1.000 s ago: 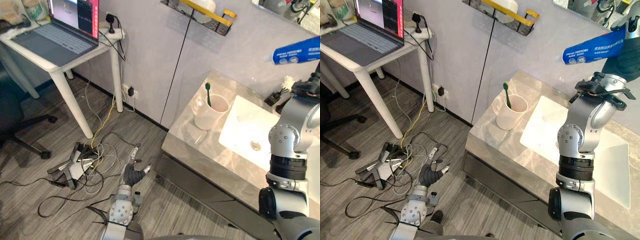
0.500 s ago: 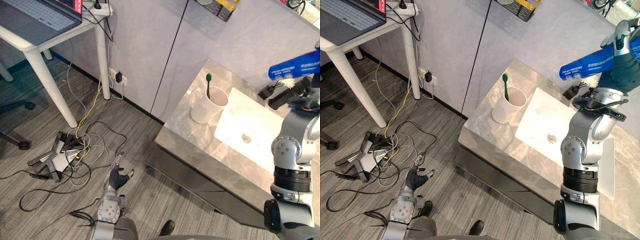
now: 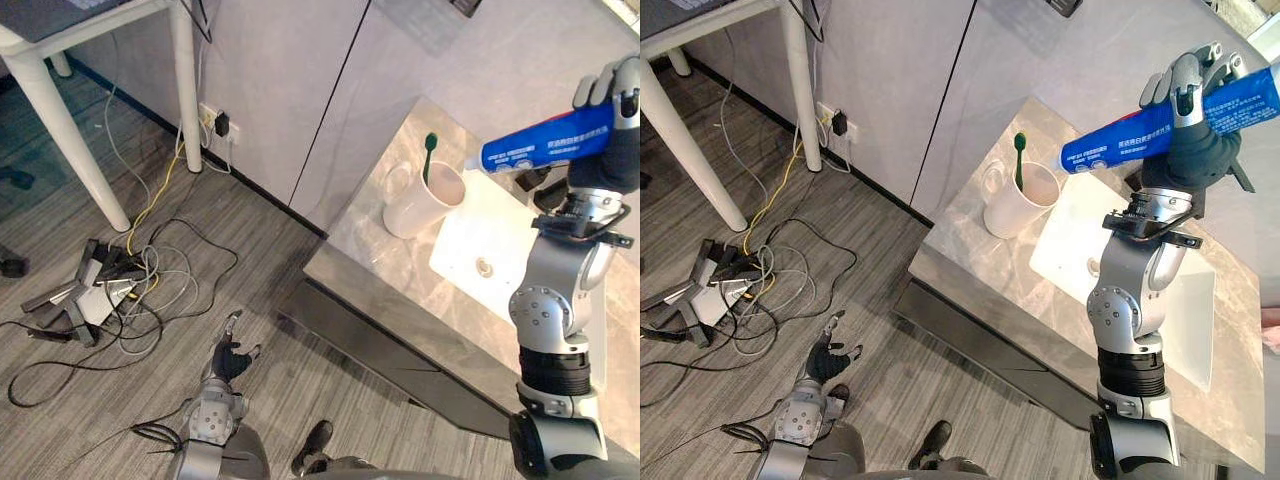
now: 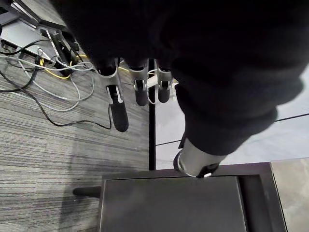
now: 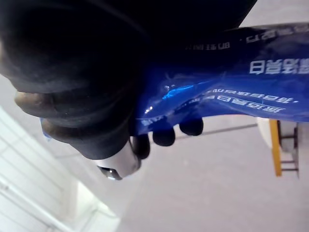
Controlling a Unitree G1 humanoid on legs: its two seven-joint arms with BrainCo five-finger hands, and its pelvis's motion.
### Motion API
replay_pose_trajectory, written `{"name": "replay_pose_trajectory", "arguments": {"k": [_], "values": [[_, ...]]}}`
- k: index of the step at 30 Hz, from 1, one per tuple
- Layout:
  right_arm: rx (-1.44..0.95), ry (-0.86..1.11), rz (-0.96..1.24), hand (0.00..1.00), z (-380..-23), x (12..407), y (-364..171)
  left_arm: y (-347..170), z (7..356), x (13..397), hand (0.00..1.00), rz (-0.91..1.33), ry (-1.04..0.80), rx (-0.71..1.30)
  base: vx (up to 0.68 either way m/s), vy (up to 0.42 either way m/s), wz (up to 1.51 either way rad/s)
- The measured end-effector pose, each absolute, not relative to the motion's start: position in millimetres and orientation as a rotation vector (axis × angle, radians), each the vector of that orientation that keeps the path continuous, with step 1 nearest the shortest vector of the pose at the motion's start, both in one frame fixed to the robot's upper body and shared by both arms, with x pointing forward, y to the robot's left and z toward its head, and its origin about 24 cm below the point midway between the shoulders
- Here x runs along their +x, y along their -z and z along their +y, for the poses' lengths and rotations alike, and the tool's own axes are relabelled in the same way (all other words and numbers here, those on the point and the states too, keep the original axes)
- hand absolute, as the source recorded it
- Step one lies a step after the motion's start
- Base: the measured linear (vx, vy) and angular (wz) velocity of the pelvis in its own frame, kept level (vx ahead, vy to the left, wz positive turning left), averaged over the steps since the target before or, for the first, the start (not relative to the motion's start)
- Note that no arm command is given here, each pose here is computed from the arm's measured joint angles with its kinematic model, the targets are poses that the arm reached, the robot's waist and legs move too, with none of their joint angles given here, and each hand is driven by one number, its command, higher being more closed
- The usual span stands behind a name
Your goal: Organize washtable
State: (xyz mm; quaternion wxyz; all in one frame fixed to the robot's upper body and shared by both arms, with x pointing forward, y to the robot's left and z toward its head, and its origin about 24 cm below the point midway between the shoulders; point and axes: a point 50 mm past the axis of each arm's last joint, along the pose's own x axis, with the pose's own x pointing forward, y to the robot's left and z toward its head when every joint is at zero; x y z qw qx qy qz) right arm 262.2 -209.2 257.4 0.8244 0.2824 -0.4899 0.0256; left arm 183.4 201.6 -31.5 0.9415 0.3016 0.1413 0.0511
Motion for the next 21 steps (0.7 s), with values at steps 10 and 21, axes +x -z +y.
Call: {"name": "replay_pose_trajectory", "arguments": {"k": [10,21], "values": [[0.652,-0.103,-1.046,1.0,-198.2,258.1,-257.8,30.5,201.6,187.1,0.0,0.281,-0.107,0.614,-0.01,-0.006,-0.06],[0.57,-0.037,-1.096,1.0,-222.2,252.1,-267.1,39.6,207.4,182.7,0.0,0.333,-0.118,0.612,-0.01,0.001,-0.02]]}}
